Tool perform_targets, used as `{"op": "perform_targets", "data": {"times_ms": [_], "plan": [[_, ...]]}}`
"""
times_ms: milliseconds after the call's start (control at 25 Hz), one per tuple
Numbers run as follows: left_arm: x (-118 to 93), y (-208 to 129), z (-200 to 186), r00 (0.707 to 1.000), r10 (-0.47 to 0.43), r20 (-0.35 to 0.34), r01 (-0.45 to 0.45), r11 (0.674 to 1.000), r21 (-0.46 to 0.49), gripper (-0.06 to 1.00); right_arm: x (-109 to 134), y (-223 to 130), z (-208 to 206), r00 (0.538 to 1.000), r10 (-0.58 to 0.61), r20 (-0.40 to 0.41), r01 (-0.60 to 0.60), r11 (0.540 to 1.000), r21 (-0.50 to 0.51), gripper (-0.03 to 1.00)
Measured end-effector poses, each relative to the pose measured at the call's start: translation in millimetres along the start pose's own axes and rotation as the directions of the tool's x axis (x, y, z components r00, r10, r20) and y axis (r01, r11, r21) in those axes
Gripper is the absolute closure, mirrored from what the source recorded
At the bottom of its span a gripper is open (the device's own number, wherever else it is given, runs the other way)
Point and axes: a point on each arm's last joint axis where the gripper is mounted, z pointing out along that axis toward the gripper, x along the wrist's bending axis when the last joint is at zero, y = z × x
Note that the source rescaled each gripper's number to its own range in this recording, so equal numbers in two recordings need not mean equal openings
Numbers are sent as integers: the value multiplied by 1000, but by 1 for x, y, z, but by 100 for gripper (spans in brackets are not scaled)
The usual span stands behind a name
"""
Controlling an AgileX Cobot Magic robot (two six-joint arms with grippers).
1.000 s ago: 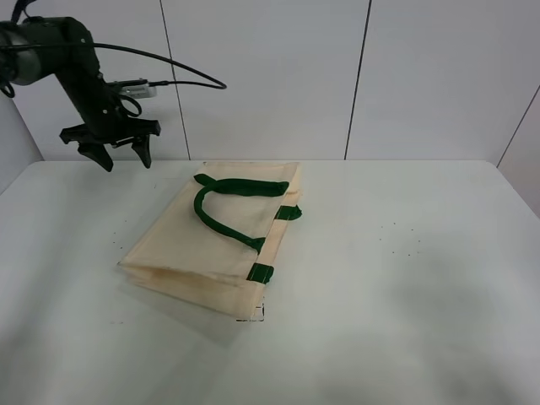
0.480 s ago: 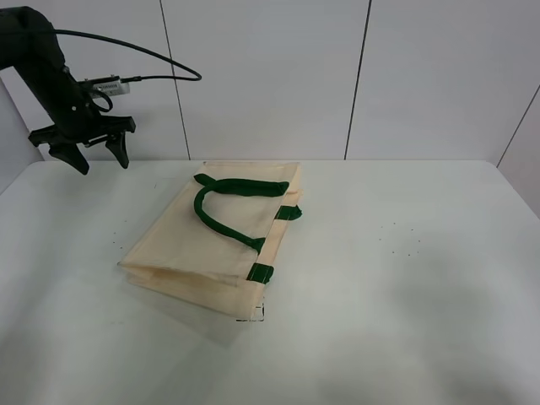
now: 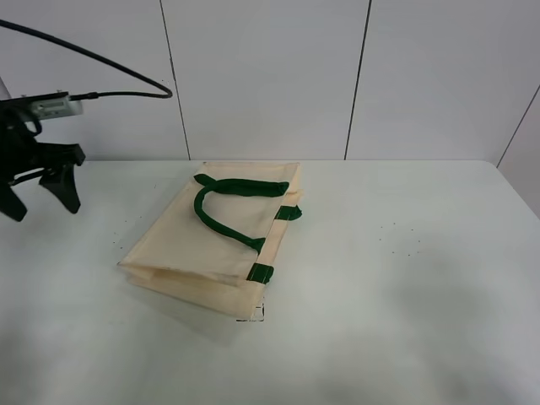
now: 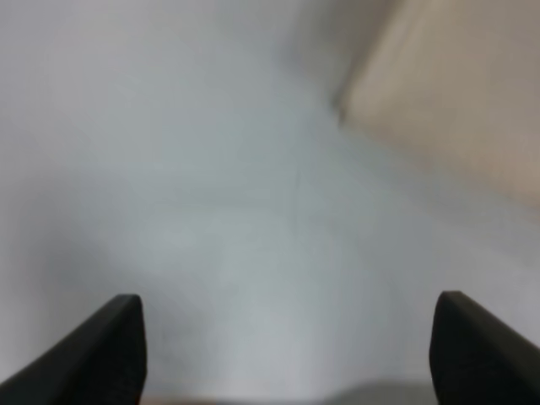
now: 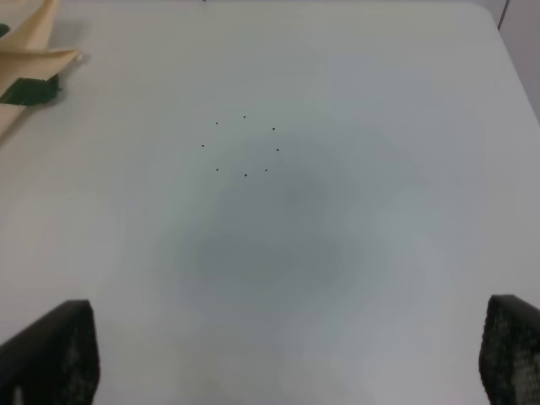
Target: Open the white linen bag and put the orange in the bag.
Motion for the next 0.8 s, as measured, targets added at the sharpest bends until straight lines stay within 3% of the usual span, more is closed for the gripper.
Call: {"op": "perform_targets", "data": {"times_ms": [280,440,640,800], "plan": [[14,-122,-12,999,52,-14,-53,994,-94,-1,0,0,0,1000,0,0,0,1000,0,-3],[20,-176,0,997,77,-19,-80,967,-241,-1,0,0,0,1000,0,0,0,1000,0,-3],[26,-229,13,996,83,-13,-81,893,-443,-1,0,0,0,1000,0,0,0,1000,0,-3],[30,-257,4,996,88,-21,-83,782,-618,-1,0,0,0,1000,0,0,0,1000,0,-3]]}}
